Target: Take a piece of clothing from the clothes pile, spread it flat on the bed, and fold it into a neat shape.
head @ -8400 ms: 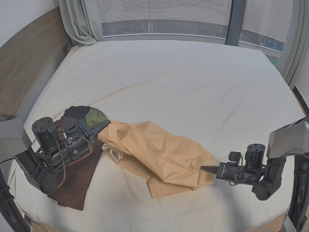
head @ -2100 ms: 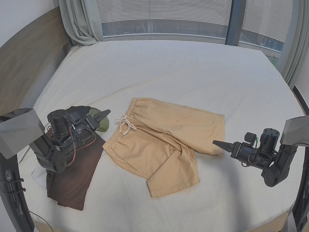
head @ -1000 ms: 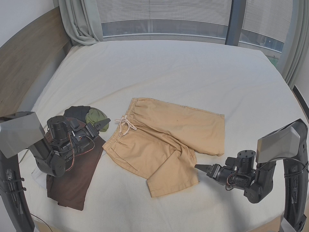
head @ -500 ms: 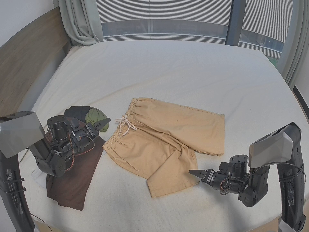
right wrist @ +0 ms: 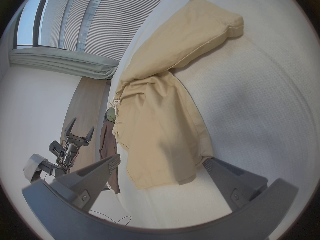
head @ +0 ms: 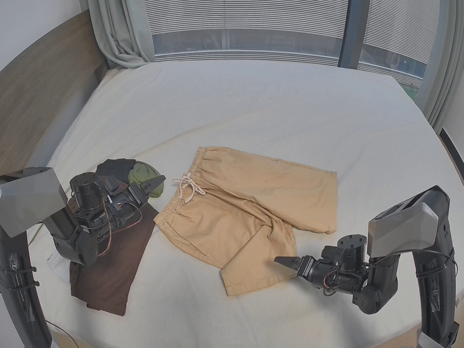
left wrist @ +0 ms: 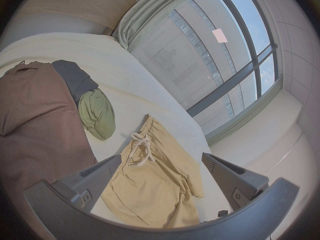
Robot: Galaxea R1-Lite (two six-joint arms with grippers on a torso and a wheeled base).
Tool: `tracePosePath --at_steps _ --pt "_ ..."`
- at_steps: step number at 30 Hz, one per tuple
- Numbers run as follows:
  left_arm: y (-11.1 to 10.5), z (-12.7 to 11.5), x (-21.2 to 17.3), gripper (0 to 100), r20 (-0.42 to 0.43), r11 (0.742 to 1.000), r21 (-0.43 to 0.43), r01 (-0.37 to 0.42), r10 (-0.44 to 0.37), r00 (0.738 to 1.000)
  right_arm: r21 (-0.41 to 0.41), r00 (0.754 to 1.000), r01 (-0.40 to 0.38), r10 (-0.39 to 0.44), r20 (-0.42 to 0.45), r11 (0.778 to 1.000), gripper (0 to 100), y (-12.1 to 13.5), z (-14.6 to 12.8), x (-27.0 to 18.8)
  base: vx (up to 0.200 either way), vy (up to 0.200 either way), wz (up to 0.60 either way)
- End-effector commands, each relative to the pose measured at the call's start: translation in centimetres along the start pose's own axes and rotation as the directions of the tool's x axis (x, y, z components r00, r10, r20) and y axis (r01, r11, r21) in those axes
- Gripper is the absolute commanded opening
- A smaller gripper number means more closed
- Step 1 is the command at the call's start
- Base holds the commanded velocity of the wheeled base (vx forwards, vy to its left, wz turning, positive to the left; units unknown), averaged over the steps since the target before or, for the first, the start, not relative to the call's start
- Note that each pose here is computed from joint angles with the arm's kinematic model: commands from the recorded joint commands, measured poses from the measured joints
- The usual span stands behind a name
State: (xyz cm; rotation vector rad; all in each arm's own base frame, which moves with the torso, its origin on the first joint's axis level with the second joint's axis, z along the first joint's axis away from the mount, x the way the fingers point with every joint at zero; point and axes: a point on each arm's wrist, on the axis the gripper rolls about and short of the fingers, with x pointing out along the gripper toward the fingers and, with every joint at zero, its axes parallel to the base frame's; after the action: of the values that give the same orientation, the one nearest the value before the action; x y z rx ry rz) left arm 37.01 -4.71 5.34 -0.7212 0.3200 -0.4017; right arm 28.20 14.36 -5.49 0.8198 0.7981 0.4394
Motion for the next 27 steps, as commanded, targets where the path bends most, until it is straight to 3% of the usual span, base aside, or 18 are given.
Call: tracePosePath --at_steps 1,8,27 --pt "0.0 -0.1 0.0 100 -0.002 1.000 -0.001 0.001 -0.001 1.000 0.000 1.000 -0.017 0.017 0.010 1.000 100 0.4 0.2 0.1 0.000 0.000 0.00" --pt "0.0 0.0 0.1 100 0.000 1.000 0.000 0.002 -0.002 1.000 0.001 0.996 -0.063 0.062 0.061 0.998 100 1.8 1.7 -0.4 0.000 0.000 0.00" --pt "0.0 -0.1 0.1 100 0.003 1.000 0.000 0.006 -0.006 1.000 0.048 0.992 -0.038 0.032 0.119 0.998 100 1.5 2.3 0.1 0.000 0.000 0.00"
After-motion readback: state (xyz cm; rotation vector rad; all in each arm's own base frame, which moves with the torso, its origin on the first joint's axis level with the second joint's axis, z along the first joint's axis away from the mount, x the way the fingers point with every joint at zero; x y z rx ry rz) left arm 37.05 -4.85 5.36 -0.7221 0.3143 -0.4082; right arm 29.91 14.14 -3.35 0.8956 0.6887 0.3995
